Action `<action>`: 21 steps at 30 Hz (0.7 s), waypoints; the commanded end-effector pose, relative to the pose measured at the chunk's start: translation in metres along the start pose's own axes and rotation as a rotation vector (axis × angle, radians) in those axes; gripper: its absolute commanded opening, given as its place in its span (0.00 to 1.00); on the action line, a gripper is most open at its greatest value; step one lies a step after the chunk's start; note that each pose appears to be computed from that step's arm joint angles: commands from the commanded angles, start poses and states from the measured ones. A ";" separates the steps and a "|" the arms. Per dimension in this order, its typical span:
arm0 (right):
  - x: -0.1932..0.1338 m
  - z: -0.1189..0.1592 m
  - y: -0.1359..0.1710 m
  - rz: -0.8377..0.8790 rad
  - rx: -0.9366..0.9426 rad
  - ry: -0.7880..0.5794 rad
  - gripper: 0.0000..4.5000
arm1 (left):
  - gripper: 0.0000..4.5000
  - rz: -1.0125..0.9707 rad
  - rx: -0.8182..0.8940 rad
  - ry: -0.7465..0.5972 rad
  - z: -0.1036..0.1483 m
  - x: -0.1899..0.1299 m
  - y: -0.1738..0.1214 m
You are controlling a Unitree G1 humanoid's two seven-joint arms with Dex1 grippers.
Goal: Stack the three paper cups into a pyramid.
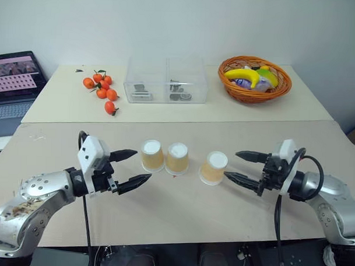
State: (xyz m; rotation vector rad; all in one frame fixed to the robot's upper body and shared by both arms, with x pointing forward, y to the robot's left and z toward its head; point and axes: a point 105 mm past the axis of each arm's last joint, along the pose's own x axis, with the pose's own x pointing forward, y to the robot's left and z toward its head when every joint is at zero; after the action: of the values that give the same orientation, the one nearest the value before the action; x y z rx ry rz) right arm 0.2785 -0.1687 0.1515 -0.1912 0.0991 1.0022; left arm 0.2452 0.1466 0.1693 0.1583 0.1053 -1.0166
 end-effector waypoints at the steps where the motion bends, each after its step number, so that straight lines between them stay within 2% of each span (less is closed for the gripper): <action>1: 0.003 0.009 0.000 0.006 -0.046 -0.030 1.00 | 0.99 -0.044 0.045 -0.008 0.008 0.002 -0.001; 14: 0.016 -0.001 0.003 0.036 -0.046 -0.018 1.00 | 0.99 -0.062 0.050 -0.019 0.013 0.007 0.000; 21: 0.033 -0.003 -0.010 0.045 -0.083 -0.027 1.00 | 0.99 -0.034 0.013 -0.055 0.017 0.005 0.000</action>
State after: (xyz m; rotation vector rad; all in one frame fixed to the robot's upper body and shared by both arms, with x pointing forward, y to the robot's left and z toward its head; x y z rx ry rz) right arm 0.3011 -0.1500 0.1343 -0.2201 0.0946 1.0442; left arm 0.2515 0.1407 0.1763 0.1441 0.0884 -1.0530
